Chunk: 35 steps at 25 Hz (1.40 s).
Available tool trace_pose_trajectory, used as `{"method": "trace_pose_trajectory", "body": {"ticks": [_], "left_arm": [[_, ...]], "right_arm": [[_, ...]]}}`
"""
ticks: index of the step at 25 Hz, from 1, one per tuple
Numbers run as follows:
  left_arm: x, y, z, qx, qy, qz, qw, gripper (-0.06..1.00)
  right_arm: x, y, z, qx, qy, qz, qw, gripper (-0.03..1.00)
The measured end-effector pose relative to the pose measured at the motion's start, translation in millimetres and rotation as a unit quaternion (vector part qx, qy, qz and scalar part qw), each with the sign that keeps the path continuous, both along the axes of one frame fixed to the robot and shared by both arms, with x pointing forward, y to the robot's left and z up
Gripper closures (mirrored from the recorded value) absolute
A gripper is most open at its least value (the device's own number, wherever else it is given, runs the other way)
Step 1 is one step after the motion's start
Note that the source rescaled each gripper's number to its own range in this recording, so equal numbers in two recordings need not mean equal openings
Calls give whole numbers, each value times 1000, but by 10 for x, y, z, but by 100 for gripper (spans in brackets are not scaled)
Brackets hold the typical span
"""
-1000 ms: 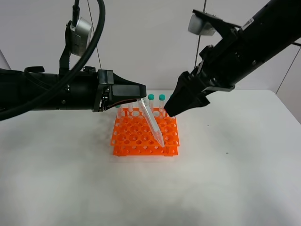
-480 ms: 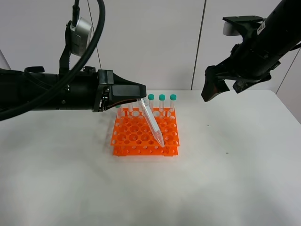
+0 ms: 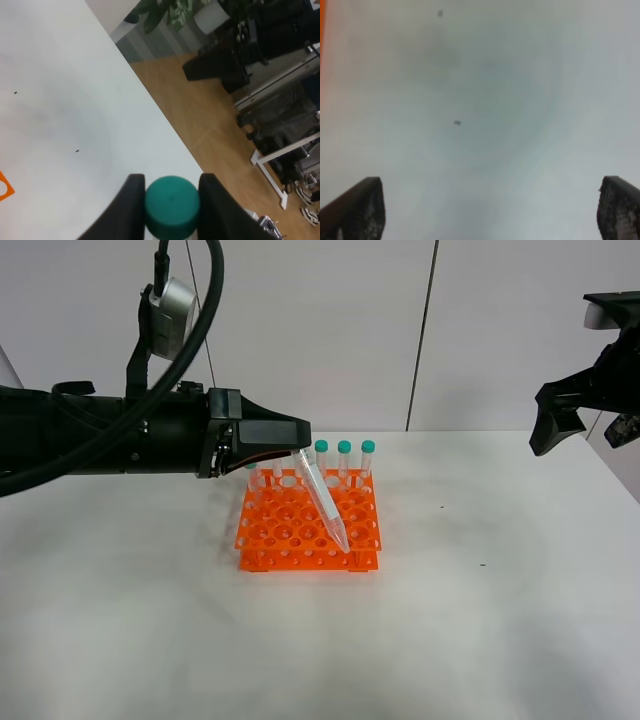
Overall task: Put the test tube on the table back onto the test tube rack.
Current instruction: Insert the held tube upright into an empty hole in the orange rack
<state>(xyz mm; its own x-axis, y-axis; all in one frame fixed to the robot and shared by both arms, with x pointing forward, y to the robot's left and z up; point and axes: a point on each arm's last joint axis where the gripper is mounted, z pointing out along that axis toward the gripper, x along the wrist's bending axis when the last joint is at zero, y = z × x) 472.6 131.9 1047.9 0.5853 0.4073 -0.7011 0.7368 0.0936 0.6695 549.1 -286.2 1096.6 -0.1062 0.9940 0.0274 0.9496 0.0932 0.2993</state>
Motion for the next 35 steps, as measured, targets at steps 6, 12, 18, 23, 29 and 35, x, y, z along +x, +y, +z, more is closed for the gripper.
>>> {"method": "trace_pose_trajectory", "body": {"ticks": [6, 12, 18, 23, 29, 35], "left_arm": [[0, 0, 0, 0, 0, 0, 1000, 94], [0, 0, 0, 0, 0, 0, 1000, 94], [0, 0, -1, 0, 0, 0, 1000, 94], [-4, -2, 2, -1, 0, -2, 1000, 94], [-5, -3, 3, -2, 0, -3, 1000, 94], [-5, -3, 3, -2, 0, -3, 1000, 94]], "right_arm": [[-14, 142, 0, 8, 3, 21, 1000, 4], [-27, 90, -11, -19, 12, 12, 1000, 4], [-326, 70, -57, -19, 23, 9, 1000, 4], [-986, 28, -142, -18, 29, 9, 999, 4], [-1865, -28, -279, -12, -50, 7, 999, 5], [-2514, -72, -450, -2, -210, 4, 978, 6]]}}
